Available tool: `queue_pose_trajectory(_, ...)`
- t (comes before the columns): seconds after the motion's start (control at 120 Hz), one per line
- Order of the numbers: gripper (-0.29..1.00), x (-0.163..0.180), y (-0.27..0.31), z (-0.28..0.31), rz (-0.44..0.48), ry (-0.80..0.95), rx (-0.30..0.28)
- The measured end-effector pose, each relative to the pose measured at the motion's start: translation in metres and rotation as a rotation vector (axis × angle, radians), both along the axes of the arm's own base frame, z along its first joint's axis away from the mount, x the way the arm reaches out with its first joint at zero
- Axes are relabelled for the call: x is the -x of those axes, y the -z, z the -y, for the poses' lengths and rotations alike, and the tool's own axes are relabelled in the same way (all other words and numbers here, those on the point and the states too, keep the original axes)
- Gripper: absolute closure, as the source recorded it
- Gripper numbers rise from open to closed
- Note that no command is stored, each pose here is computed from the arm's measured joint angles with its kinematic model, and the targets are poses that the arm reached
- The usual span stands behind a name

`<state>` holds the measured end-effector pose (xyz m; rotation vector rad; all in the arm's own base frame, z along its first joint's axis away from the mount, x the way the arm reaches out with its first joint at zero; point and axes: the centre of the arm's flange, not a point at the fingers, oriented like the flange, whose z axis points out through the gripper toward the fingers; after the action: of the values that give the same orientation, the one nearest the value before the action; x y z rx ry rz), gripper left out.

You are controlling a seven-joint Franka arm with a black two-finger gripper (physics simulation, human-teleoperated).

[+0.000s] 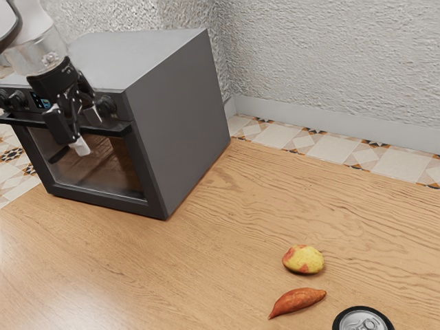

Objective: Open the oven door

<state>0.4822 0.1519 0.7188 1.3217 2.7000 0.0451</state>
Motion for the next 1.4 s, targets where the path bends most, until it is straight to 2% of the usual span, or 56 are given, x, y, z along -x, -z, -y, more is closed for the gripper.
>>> queue_pose_trajectory(0.317,0.00,0.013,0.002,-0.024,-0.004,-0.094,0.010)
queue_pose_trajectory(0.4,0.00,0.010,0.004,-0.041,-0.002,-0.088,-0.027)
queue_pose_trajectory(0.617,0.00,0.002,-0.001,-0.072,0.107,-0.014,-0.116)
queue_pose_trajectory(0.8,0.00,0.023,0.008,-0.088,0.136,0.032,-0.160)
queue_pose_trajectory(1.033,0.00,0.012,0.016,-0.098,0.167,0.128,-0.209)
queue_pose_trajectory(1.4,0.00,0.005,0.038,-0.103,0.202,0.228,-0.256)
